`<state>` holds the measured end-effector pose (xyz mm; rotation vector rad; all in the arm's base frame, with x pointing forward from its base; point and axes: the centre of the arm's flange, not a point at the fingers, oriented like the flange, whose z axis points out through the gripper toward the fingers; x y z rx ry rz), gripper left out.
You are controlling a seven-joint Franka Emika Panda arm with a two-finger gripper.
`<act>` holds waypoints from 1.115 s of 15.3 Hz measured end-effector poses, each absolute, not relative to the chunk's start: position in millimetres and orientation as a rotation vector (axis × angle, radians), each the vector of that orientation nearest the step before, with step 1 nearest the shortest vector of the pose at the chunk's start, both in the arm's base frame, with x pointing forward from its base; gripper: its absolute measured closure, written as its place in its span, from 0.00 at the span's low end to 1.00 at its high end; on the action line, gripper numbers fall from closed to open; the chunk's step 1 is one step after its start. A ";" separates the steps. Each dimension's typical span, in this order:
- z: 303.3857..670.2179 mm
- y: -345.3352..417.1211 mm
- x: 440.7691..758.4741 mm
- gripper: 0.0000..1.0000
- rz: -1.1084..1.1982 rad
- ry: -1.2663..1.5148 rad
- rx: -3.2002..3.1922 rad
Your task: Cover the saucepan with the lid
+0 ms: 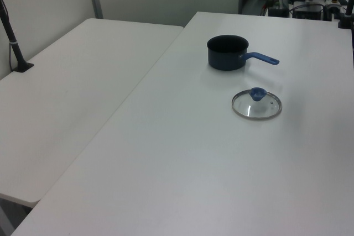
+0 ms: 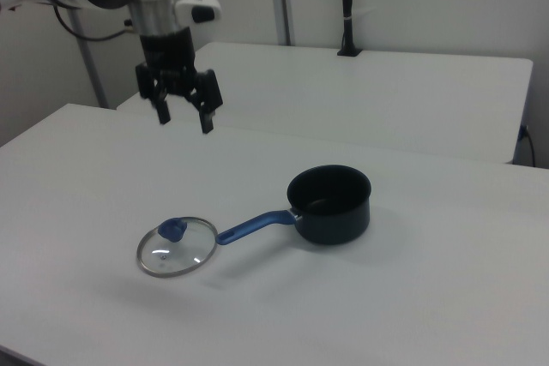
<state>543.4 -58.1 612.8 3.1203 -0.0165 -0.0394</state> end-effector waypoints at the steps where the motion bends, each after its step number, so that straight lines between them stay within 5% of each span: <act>1: 601.4 -58.5 536.5 0.00 -0.157 0.066 3.114; 6: 535.5 -44.3 524.6 0.00 -0.397 0.055 3.100; 12: 411.0 8.3 524.2 0.00 -0.212 -0.216 3.080; 17: 369.9 38.3 533.9 0.00 -0.159 -0.365 3.134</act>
